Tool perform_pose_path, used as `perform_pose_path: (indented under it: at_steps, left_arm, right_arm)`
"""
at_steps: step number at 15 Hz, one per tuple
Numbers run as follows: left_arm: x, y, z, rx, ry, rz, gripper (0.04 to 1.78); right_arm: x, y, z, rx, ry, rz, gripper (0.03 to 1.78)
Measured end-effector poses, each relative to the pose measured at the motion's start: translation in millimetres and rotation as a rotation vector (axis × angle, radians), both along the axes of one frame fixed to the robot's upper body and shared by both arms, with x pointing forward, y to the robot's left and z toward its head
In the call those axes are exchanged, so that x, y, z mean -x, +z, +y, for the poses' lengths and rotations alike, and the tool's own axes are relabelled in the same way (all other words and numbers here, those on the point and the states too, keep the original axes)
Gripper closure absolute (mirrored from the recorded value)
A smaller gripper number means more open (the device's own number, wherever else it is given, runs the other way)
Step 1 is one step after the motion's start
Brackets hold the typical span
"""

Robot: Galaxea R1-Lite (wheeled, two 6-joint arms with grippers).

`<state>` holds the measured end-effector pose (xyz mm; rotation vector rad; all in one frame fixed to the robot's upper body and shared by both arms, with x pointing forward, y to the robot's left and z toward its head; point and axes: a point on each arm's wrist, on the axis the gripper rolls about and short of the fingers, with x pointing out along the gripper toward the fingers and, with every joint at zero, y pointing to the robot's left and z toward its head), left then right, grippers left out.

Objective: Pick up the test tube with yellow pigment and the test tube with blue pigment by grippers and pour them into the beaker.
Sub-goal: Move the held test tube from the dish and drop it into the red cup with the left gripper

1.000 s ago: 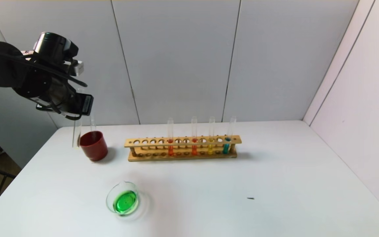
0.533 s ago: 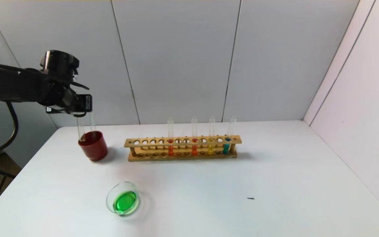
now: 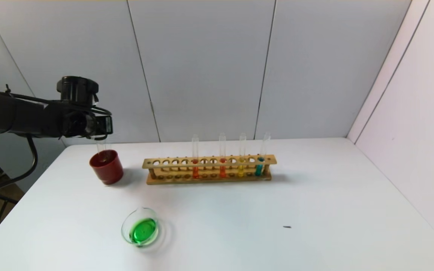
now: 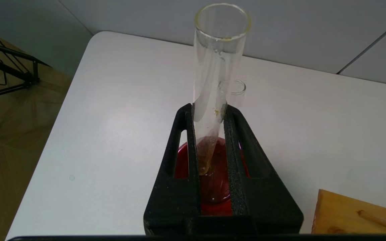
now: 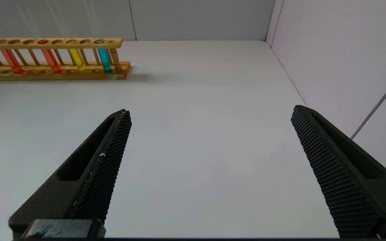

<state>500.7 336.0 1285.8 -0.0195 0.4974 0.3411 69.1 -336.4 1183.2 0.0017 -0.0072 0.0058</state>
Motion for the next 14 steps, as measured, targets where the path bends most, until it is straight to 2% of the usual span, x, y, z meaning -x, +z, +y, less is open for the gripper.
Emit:
perform_pose_path:
  at_steps: [9, 11, 14]
  left_arm:
    - [24.2, -13.1, -1.6, -0.001, -0.006, 0.023, 1.51]
    - [27.8, -14.2, -1.7, 0.003, -0.01, 0.003, 1.4]
    - [32.4, -18.9, -1.5, -0.002, -0.011, -0.017, 1.03]
  right_arm:
    - [0.0, 0.0, 0.0, 0.0, 0.0, 0.0, 0.07]
    - [0.0, 0.0, 0.0, 0.0, 0.0, 0.0, 0.07]
    - [0.0, 0.0, 0.0, 0.0, 0.0, 0.0, 0.07]
